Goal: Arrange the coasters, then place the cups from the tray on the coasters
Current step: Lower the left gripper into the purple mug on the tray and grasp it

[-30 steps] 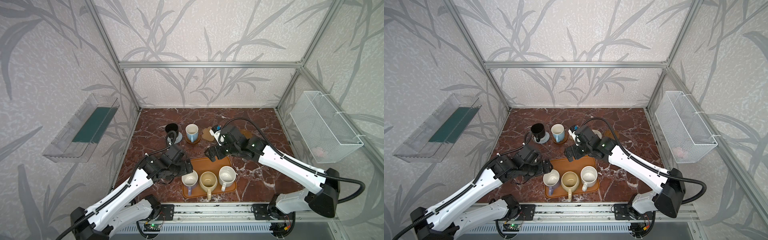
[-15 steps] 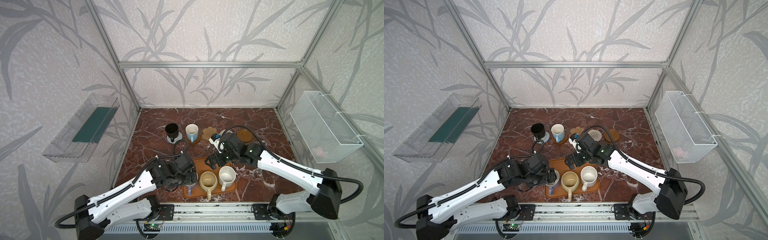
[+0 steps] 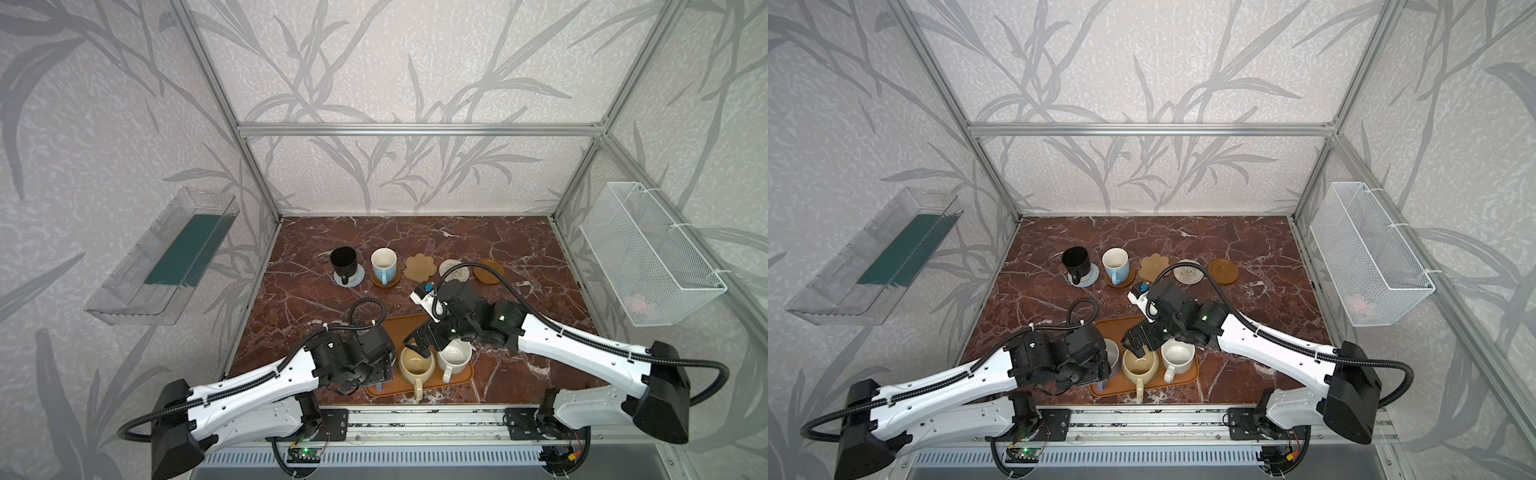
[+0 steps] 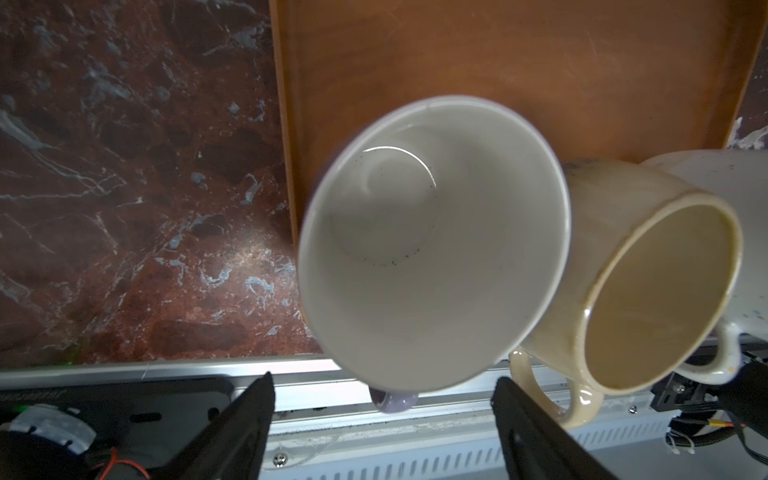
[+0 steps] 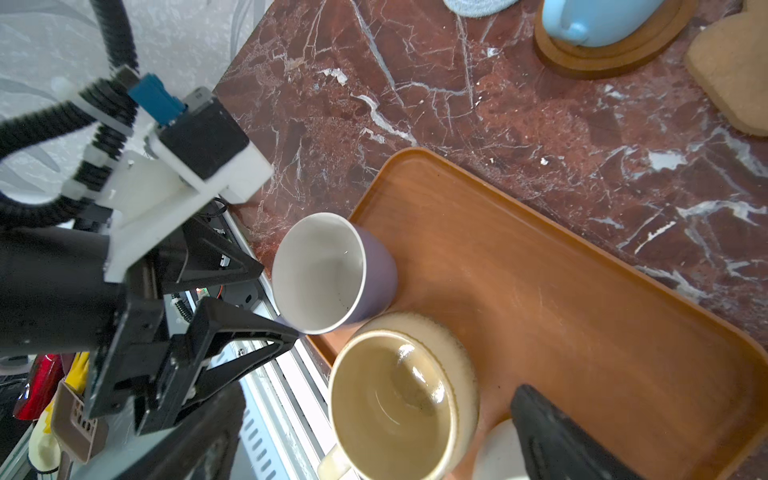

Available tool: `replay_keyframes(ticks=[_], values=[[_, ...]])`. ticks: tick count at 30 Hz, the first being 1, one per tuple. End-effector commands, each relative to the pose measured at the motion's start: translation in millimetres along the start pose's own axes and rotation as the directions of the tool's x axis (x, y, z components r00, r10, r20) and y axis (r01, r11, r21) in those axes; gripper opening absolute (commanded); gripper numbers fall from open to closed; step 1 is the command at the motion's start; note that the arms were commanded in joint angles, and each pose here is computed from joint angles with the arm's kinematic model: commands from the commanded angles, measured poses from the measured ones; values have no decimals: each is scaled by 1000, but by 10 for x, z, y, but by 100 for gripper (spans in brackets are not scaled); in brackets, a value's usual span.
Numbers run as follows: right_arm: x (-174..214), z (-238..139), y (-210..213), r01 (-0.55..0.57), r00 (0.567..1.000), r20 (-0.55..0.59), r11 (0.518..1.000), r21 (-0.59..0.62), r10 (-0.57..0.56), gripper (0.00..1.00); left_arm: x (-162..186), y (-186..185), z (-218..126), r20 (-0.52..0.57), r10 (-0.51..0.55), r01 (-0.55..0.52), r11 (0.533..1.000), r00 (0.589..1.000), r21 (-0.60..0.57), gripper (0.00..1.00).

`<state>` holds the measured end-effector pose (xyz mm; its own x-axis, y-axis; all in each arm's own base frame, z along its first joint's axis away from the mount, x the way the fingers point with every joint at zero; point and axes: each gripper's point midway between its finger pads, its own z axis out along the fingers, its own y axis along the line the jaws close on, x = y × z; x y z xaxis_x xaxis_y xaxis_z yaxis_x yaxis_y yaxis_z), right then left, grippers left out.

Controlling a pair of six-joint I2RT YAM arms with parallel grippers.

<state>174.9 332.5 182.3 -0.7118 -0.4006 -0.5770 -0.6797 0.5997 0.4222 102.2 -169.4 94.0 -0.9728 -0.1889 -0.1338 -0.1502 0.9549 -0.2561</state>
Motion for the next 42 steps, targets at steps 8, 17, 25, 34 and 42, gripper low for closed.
replay_keyframes(ticks=[8,17,25,34,42], values=[[-10,-24,42,-14,999,38,1000,-16,14,99,1,41,146,21,-14,14,1000,1000,-10,63],[20,-8,9,-32,998,45,999,-5,33,99,45,100,238,5,9,-8,999,1000,-40,50],[62,38,38,-39,999,29,999,-16,39,99,21,106,319,13,43,-42,997,999,-67,44],[196,47,4,-70,998,0,997,-17,70,100,-21,112,414,30,84,-81,993,996,-89,38],[239,34,-56,-83,997,0,996,10,83,100,-19,148,476,37,97,-93,992,995,-88,31]])
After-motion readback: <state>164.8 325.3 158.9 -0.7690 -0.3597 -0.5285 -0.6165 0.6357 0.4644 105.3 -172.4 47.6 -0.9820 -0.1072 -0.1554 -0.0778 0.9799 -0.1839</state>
